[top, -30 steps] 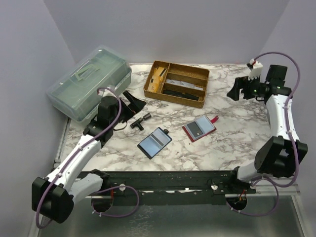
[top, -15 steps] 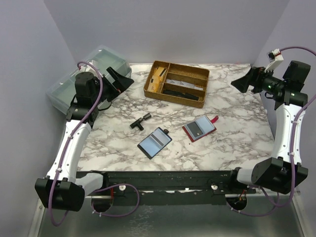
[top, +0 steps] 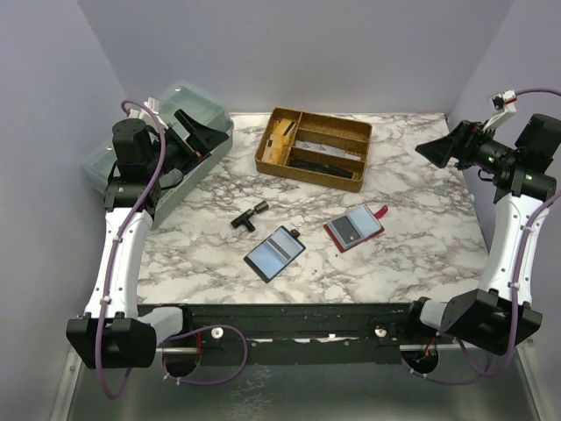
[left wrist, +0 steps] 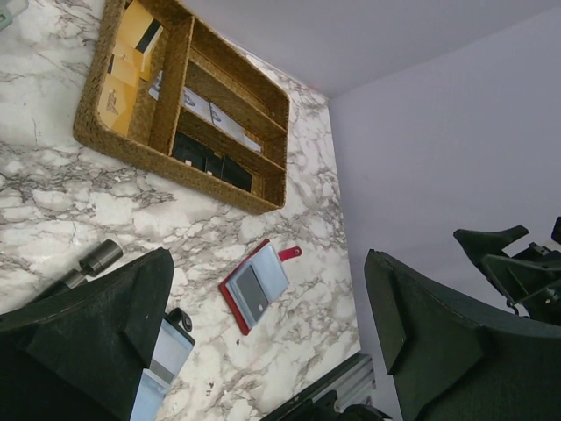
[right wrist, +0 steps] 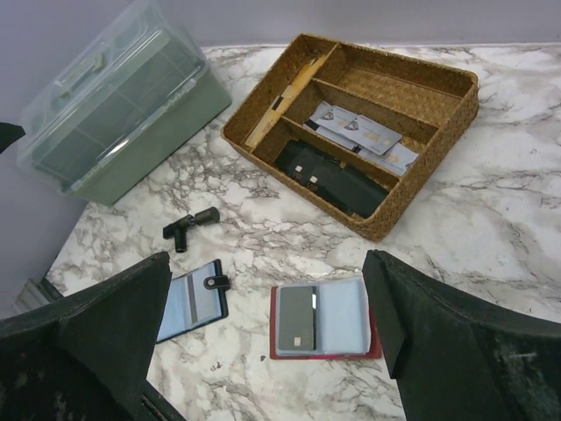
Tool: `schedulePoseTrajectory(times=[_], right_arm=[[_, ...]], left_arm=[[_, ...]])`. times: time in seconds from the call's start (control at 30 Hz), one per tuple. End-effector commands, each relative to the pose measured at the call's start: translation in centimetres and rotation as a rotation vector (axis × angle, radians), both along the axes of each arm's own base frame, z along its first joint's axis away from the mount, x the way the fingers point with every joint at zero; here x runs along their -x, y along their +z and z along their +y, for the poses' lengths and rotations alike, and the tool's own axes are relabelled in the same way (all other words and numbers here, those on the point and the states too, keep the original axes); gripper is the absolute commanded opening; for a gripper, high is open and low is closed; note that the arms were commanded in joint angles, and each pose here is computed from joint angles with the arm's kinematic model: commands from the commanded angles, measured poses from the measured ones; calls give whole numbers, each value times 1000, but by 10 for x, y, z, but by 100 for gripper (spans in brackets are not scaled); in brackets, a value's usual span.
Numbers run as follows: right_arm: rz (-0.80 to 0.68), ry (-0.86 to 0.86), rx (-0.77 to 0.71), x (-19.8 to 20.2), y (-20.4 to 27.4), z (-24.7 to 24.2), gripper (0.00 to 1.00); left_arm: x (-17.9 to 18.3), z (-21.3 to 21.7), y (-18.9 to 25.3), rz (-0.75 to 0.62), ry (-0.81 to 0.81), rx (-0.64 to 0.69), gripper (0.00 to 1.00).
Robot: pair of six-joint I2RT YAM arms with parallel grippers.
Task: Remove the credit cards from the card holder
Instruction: Reset both arms
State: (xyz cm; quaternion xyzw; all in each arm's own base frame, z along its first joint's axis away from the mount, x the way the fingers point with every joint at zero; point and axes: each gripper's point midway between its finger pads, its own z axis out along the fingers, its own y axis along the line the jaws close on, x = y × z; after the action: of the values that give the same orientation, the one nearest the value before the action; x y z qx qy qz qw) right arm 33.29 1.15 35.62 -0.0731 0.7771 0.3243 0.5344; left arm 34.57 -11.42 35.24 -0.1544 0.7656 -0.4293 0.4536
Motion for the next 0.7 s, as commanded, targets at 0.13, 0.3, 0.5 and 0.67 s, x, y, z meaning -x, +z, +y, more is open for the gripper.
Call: schedulePoseTrajectory(times=[0.13, 0.3, 0.5, 0.67], right_arm=[[31, -158, -41, -2, 5, -14, 99], [-39, -197, -16, 4, 14, -14, 99], [-28, -218, -27, 5, 12, -15, 99], [-9, -237, -26, 2, 5, -19, 99]], left_arm=[[5, 1, 12, -3, -22, 6, 99], [8, 1, 10, 16, -40, 23, 99], [18, 9, 12, 7, -17, 36, 99], [26, 12, 6, 13, 0, 41, 99]])
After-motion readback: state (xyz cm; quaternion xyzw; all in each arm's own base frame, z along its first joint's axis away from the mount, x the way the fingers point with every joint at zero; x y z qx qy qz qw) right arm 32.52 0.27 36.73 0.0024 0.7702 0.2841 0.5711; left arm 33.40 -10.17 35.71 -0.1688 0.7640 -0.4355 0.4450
